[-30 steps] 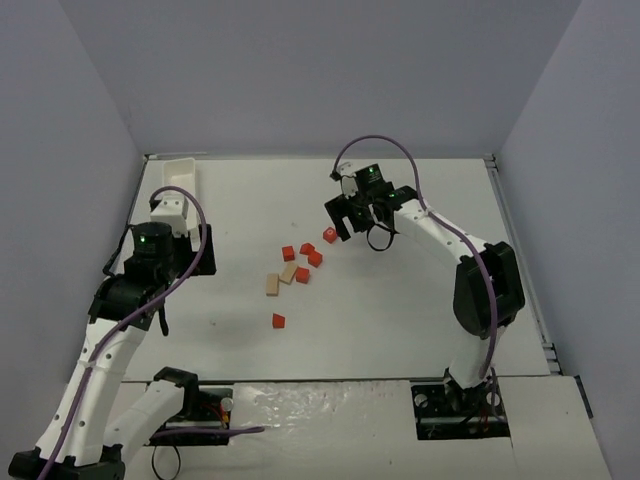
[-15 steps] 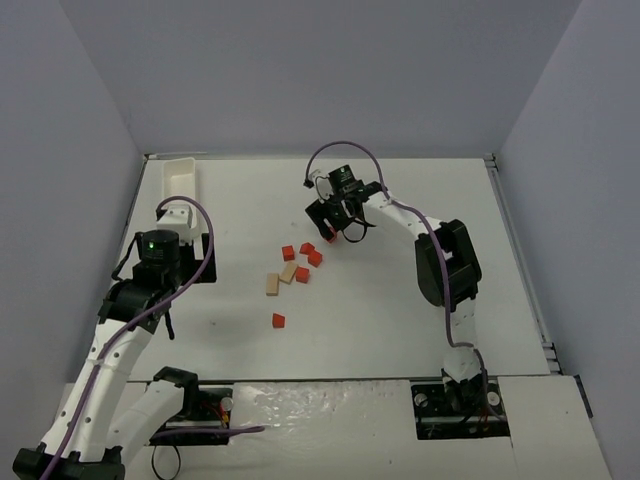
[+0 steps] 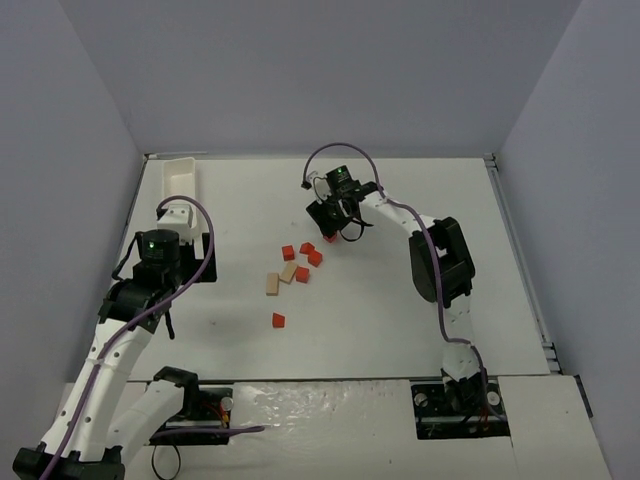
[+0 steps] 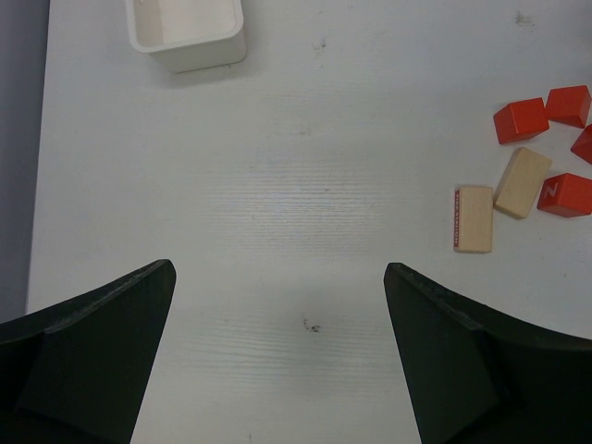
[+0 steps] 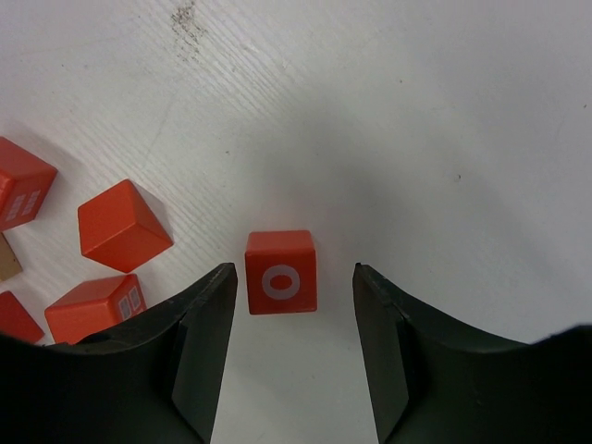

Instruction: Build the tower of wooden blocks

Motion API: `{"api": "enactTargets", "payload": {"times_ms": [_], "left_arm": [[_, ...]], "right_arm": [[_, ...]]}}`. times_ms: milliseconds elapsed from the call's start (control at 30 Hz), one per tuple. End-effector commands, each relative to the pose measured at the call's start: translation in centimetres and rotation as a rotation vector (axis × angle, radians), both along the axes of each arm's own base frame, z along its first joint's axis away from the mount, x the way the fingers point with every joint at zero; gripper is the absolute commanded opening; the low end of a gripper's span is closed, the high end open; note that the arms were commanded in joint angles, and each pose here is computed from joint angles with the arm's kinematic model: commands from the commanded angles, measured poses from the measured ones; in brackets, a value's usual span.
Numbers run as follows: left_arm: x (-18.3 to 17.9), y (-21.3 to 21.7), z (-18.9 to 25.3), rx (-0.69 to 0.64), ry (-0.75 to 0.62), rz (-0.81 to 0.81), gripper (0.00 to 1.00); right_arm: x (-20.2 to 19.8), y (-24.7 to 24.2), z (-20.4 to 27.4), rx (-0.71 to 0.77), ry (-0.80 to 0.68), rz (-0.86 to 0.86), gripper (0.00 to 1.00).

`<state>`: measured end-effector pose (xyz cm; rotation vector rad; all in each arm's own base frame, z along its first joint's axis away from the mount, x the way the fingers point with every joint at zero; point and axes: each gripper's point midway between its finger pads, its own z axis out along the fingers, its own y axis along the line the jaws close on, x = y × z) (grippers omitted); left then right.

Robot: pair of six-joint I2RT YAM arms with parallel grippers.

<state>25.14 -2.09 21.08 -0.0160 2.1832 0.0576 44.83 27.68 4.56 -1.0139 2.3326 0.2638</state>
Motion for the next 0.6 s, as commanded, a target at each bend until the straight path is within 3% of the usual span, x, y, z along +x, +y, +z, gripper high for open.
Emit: {"api": "enactTargets", "payload": {"times_ms": [0, 167, 300, 433, 567], "left_arm": [[1.1, -0.2, 1.9, -0.004, -0.073, -0.006, 0.95], [1.1, -0.2, 1.9, -0.005, -0.076, -0.009, 0.95], [1.1, -0.3, 1.9, -0.006, -0.073, -0.012, 0.95], [1.1, -0.3, 1.8, -0.008, -0.071, -0.014, 0.95], [1.1, -0.4, 1.7, -0.010, -0.067, -0.019, 0.95]], "right_arm": [[1.1, 1.6, 1.6, 0.043, -0.042, 0.028, 0.50], [1.2, 1.7, 1.4, 0.046, -0.040, 0.029, 0.45], [1.2, 1.7, 1.4, 0.046, -0.039, 0.028, 0.36], [1.7, 0.9, 2.5, 0.034, -0.068, -0.014, 0.13], [2.0, -2.5, 4.0, 0.009, -0.092, -0.156, 0.00]]}}
